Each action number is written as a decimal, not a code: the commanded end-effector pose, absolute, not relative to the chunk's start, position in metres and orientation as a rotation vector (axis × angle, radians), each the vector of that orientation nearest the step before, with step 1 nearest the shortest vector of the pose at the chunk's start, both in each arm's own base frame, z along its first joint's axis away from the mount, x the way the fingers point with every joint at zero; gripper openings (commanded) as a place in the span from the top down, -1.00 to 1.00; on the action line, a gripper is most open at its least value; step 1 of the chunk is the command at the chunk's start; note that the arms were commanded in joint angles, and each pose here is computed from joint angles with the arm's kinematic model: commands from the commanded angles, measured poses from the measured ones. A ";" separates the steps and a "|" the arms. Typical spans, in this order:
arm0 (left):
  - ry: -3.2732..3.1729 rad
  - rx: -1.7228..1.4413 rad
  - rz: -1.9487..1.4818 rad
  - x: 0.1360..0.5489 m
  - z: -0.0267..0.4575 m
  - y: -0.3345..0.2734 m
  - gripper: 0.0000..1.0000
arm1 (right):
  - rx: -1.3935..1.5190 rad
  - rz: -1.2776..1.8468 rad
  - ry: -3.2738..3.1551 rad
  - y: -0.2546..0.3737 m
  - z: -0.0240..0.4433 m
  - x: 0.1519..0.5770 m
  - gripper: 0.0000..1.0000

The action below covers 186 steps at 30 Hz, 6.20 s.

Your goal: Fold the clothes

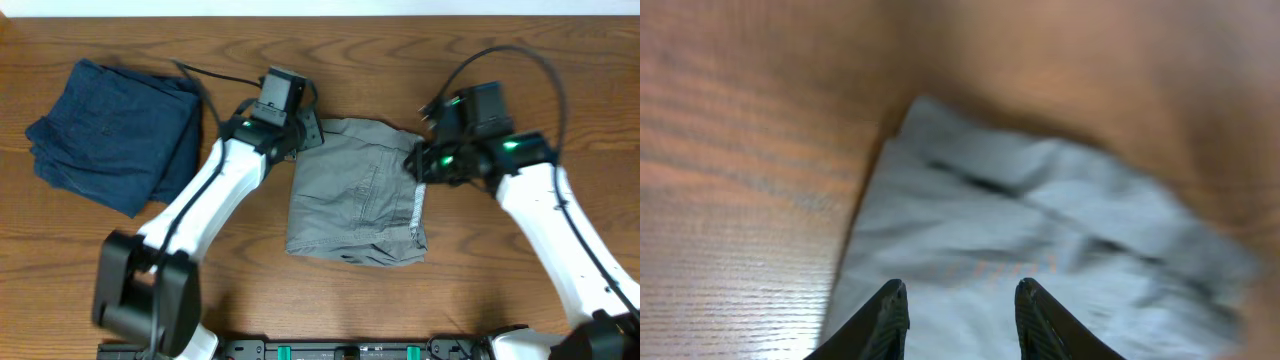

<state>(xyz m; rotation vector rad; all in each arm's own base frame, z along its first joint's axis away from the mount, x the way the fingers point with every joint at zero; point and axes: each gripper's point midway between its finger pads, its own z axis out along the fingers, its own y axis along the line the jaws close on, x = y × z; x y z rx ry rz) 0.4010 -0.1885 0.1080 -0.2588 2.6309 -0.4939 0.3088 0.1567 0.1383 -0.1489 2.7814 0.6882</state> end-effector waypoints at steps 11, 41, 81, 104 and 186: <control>2.975 -0.272 -0.278 0.356 0.023 -0.171 0.26 | -0.210 0.612 3.256 0.176 0.014 0.195 0.75; 2.698 0.021 -0.340 0.374 0.096 -0.210 -0.74 | 0.272 -0.030 2.868 0.047 0.047 0.336 0.21; 2.643 0.395 -0.865 0.385 0.074 -0.263 0.88 | 0.365 -0.057 2.940 0.028 0.044 0.317 0.16; 2.105 -0.970 -0.060 0.395 0.197 0.221 0.88 | 0.468 -0.079 2.981 0.007 0.042 0.305 0.18; 2.394 -0.305 -0.469 0.439 0.182 -0.029 -0.96 | 0.400 0.320 2.912 0.051 0.049 0.330 -0.61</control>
